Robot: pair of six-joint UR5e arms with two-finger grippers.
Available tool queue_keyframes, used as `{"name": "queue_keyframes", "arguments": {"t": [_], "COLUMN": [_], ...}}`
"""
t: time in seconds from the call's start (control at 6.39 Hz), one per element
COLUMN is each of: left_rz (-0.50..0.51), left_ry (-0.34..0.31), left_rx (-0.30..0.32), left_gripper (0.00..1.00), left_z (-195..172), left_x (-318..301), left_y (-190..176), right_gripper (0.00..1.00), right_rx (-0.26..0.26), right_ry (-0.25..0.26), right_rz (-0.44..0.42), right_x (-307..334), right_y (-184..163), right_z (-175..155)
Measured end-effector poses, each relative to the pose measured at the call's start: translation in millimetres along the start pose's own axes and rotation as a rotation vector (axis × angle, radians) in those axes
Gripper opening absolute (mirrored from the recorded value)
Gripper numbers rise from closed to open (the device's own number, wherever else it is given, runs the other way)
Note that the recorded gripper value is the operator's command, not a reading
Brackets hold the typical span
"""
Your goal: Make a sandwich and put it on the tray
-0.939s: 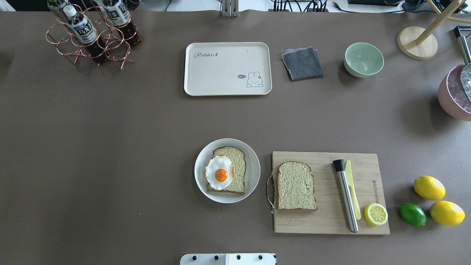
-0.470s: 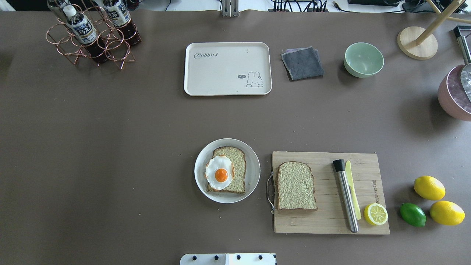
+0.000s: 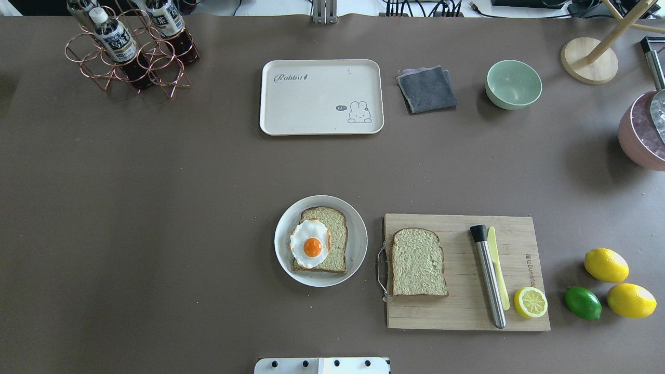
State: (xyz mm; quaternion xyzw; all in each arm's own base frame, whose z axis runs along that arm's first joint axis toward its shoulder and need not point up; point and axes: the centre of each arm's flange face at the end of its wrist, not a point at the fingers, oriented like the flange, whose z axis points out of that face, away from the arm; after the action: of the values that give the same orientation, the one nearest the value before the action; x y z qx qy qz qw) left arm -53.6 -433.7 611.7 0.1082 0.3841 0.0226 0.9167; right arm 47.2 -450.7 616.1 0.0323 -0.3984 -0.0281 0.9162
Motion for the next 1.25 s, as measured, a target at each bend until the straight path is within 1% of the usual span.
{"name": "queue_keyframes", "arguments": {"t": [0.78, 1.25], "left_rz": [-0.002, -0.003], "left_ry": [-0.002, -0.002], "left_rx": [-0.003, -0.005], "left_gripper": [0.98, 0.98], "left_z": [1.8, 5.1], "left_x": [-1.6, -4.3], "left_y": [0.0, -6.2], "right_gripper": [1.0, 1.0], "right_rx": [0.005, 0.007], "right_ry": [0.0, 0.0], "right_rz": [-0.005, -0.008], "right_x": [-2.4, -3.6], "right_y": [-3.2, -4.0], "right_z": [-2.2, -3.3]}}
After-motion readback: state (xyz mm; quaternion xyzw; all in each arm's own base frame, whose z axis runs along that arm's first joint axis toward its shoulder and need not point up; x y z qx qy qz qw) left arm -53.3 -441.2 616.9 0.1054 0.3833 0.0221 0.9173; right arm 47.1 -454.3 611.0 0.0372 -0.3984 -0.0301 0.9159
